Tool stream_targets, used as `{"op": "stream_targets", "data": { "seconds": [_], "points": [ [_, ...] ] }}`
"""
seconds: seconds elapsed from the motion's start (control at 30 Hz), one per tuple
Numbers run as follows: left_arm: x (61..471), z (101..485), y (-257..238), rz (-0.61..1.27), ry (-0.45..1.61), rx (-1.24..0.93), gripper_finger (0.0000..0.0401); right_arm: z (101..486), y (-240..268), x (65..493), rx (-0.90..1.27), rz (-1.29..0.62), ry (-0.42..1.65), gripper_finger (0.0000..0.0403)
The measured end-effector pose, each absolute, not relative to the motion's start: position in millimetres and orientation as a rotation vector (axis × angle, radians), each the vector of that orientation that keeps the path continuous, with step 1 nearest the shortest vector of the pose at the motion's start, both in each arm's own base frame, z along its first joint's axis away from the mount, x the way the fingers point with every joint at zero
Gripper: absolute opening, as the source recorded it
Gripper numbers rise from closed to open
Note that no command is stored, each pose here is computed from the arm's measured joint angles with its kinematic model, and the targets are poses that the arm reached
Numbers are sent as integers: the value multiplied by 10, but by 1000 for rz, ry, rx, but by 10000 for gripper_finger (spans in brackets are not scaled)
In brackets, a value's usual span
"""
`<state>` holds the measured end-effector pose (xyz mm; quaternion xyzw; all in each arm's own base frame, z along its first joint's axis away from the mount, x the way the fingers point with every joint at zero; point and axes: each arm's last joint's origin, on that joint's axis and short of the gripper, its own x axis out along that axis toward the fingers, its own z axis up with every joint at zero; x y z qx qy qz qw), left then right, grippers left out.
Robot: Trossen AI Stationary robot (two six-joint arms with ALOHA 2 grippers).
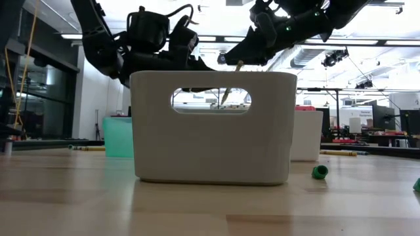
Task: Sort crayons
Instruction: Put the yellow crayon into the white bin
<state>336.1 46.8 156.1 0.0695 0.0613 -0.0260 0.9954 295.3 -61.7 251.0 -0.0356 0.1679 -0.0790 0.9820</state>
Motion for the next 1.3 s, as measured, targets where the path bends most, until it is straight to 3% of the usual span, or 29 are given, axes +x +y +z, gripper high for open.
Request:
{"op": "stream_targets", "data": {
  "seconds": [0.27,0.4,0.67,0.97,1.13,1.3],
  "points": [
    [3350,1567,467,-54,145,105,136,2508,-616,2946,-71,-159,346,193],
    [3205,1874,485,-48,181,113,156,2546,-592,2848,-21,-164,393,193],
    [2555,2546,544,14,199,115,155,2779,-369,2463,229,-168,459,193],
    [2040,2559,500,70,22,154,154,2554,280,2191,677,-145,853,193],
    [1942,2649,522,98,-28,148,154,2407,727,2010,955,-211,1131,193],
    [1924,2670,517,102,-38,196,154,2322,1207,1903,1184,-295,1251,193]
  ]
}}
